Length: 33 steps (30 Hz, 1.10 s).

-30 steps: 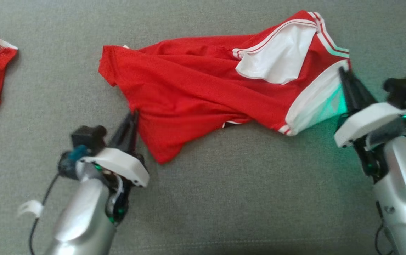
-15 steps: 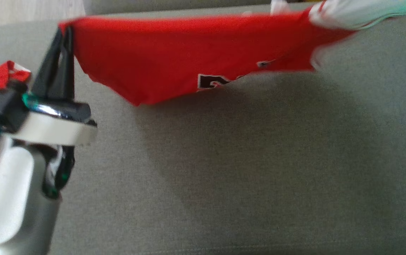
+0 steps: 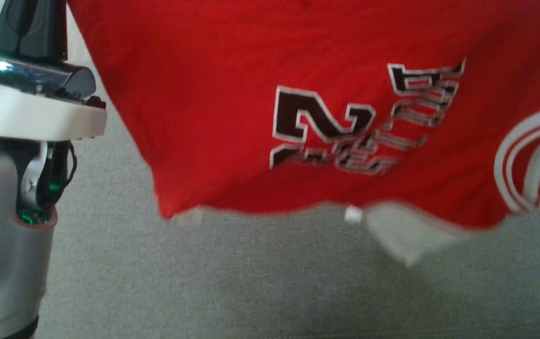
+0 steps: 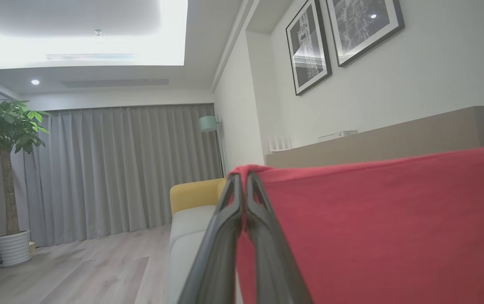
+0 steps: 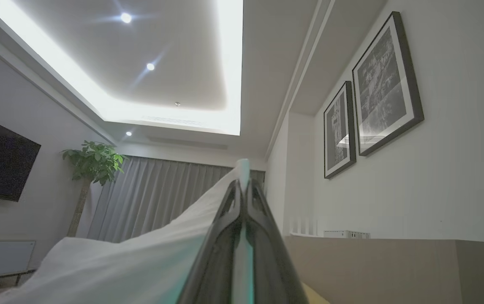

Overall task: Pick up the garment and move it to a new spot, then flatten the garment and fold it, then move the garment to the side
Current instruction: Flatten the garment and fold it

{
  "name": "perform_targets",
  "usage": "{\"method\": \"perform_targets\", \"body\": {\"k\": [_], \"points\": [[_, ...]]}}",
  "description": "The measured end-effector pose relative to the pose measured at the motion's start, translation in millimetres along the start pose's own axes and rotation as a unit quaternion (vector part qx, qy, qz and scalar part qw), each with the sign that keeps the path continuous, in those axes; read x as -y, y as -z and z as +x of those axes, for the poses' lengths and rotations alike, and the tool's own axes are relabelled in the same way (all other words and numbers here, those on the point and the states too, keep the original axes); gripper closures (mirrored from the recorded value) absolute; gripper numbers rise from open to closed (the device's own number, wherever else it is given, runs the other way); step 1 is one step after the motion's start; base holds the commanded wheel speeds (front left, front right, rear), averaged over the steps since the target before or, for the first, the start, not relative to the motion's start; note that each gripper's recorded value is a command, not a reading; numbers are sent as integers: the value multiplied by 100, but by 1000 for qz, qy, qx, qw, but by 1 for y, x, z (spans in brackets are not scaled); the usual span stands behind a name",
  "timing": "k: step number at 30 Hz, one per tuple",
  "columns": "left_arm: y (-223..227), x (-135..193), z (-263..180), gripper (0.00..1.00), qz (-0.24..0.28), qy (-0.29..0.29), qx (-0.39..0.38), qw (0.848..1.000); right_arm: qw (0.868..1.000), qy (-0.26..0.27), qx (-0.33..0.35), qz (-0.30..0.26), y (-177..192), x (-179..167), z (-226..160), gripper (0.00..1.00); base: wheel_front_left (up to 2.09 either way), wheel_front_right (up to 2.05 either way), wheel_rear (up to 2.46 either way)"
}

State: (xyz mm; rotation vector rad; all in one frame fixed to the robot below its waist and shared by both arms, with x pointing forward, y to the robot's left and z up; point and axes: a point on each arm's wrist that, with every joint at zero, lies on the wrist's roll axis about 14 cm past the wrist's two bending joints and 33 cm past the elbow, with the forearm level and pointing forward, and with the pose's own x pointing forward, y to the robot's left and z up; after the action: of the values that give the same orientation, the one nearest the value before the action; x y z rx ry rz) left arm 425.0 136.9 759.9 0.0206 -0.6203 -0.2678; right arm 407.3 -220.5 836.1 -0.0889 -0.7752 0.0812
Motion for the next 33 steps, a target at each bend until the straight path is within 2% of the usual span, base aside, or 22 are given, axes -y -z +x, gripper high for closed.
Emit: {"method": "perform_targets", "body": {"k": [7,13,17,19,25,29,33], "points": [[25,-5,5,100,-26,-13,-30,999,998,1,-56,13,36,-1,0,100,0,0,0],[56,-12,20,100,-53,-23,-55,997,994,6,-102,51,79,-5,9,100,0,0,0],[69,-21,50,100,-55,-30,-45,997,992,6,-105,74,103,-13,39,100,0,0,0],[75,-27,75,100,-59,-38,-32,997,992,-1,-93,86,113,-22,67,100,0,0,0],[106,-44,100,100,-51,-62,-55,995,991,-23,-88,96,136,-52,104,100,0,0,0],[145,-46,100,100,-55,-68,-107,990,984,-40,-151,89,181,-71,100,100,0,0,0],[212,-39,71,100,-74,-80,-200,974,962,-56,-255,83,249,-91,63,100,0,0,0]]}}
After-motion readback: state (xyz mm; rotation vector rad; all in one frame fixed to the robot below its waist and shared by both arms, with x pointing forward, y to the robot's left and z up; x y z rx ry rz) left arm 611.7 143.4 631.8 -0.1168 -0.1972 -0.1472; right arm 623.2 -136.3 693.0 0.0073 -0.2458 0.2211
